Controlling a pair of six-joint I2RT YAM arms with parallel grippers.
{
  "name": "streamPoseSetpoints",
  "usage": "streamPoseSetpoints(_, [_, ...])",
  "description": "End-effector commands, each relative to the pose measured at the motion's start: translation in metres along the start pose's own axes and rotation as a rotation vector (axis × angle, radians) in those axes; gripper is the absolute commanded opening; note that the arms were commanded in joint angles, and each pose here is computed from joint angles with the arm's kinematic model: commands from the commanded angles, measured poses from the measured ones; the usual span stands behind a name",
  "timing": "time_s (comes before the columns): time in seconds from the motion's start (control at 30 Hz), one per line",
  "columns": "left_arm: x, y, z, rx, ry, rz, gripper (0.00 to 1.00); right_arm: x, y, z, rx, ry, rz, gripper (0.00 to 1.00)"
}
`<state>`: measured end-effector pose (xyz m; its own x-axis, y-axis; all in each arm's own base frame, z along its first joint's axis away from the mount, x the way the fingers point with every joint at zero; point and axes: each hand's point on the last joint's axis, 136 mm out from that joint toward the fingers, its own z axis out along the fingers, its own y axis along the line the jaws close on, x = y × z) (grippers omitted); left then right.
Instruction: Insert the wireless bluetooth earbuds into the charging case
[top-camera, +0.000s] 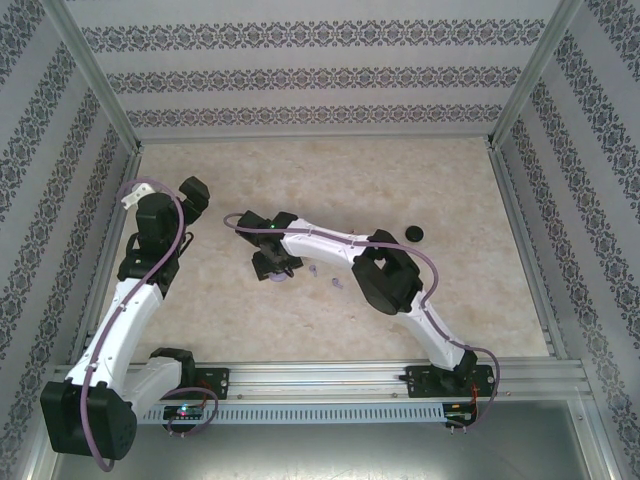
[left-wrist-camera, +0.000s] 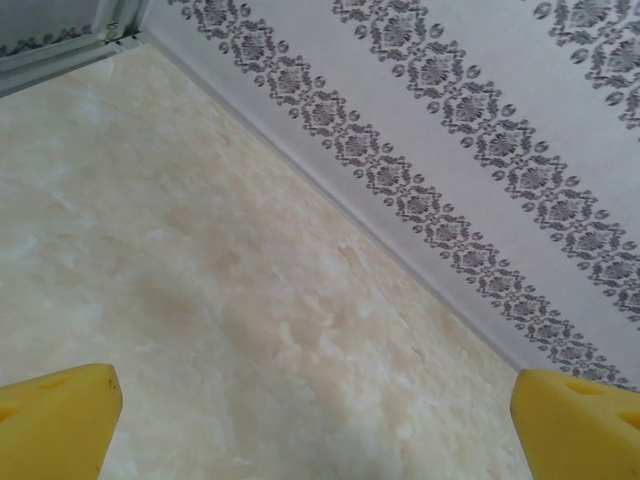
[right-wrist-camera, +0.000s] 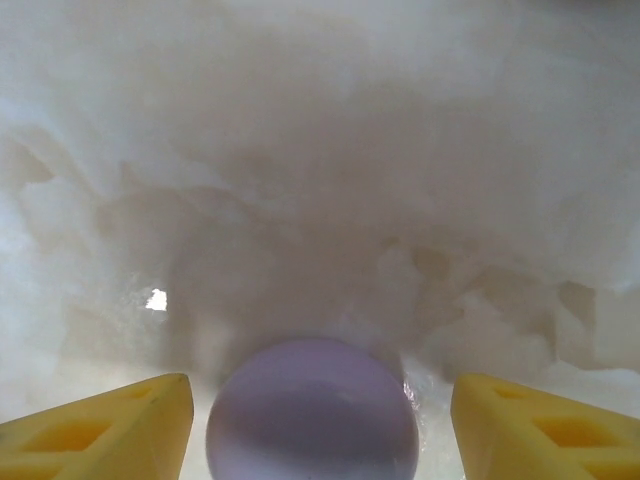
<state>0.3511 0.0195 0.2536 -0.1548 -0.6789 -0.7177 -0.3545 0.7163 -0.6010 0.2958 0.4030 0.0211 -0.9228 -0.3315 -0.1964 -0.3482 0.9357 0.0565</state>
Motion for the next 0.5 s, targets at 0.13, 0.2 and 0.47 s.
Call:
streamPoseSetpoints(0.13, [-0.007, 0.018, -0.006, -0.096, -0.018, -0.032, 0.99, 0.010, -0.006, 0.005, 0.066, 0.032, 0.041, 0.64])
streamPoseSetpoints(0.2, [-0.007, 0.023, -0.006, -0.129, -0.015, -0.055, 0.99, 0.012, -0.005, 0.007, 0.068, 0.037, 0.050, 0.63])
streamPoseSetpoints(0.47, [0.005, 0.021, -0.001, -0.142, 0.069, -0.037, 1.00, 0.011, 0.007, 0.012, 0.034, 0.041, 0.057, 0.45])
